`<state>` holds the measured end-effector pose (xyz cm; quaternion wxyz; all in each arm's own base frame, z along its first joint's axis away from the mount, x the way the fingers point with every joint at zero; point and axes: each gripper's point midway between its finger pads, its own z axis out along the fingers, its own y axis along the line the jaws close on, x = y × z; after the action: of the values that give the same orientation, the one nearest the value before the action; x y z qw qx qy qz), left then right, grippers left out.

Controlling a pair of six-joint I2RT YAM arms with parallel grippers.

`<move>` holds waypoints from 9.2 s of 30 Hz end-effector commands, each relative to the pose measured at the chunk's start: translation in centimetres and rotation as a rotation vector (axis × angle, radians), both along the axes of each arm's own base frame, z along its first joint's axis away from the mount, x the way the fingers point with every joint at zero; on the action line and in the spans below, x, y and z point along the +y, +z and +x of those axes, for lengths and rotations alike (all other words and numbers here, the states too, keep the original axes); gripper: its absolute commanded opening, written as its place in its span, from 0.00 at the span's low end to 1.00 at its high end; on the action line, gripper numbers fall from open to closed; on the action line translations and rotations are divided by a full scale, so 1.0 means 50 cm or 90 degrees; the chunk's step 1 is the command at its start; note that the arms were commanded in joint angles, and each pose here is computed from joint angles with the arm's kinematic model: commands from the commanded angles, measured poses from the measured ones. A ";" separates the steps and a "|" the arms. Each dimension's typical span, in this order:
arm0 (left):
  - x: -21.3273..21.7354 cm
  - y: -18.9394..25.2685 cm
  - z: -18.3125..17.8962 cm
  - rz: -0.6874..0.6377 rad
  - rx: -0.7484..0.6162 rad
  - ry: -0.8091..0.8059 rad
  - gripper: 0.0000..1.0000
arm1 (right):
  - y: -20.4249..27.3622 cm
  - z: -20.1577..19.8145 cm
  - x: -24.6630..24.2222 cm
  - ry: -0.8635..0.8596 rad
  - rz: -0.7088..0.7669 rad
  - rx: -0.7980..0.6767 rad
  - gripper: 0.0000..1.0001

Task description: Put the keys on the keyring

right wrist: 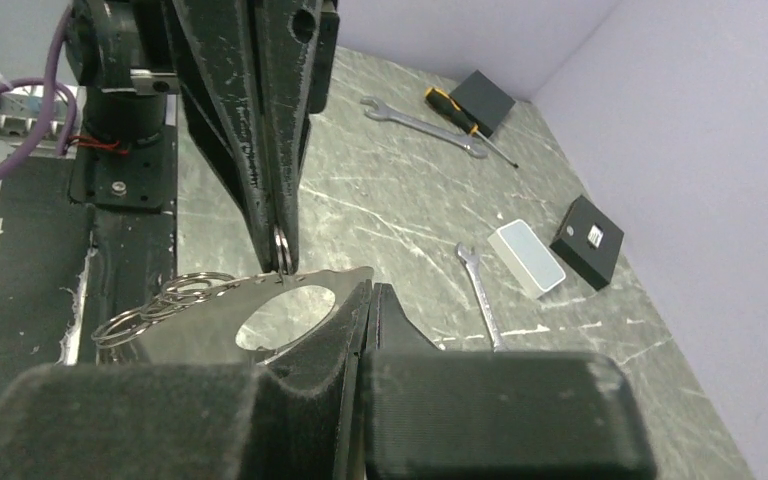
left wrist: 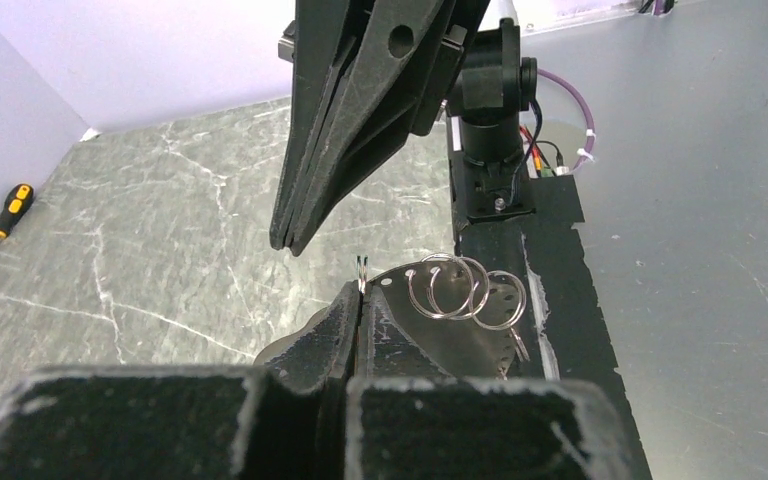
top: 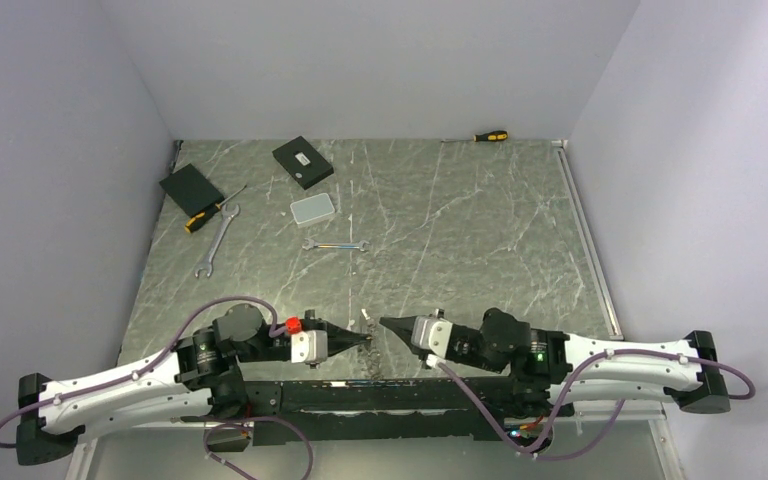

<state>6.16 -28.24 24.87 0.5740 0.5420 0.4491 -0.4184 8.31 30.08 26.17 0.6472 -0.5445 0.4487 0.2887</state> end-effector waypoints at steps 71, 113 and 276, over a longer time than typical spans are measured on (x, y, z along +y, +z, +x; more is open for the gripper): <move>0.192 -0.036 0.180 0.190 -0.164 0.371 0.00 | -0.482 0.158 0.081 -0.849 -0.302 0.835 0.29; 0.071 0.029 0.059 0.039 -0.053 0.123 0.00 | -0.087 0.153 0.001 -0.216 0.021 0.314 0.00; 0.014 0.173 -0.089 -0.244 0.012 -0.158 0.00 | 0.086 -0.071 0.053 0.266 -0.094 0.186 0.00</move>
<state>2.56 -28.72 29.18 0.5688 0.4929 0.3588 -0.5520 3.99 32.13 30.59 0.4530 -0.6350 0.4221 0.4620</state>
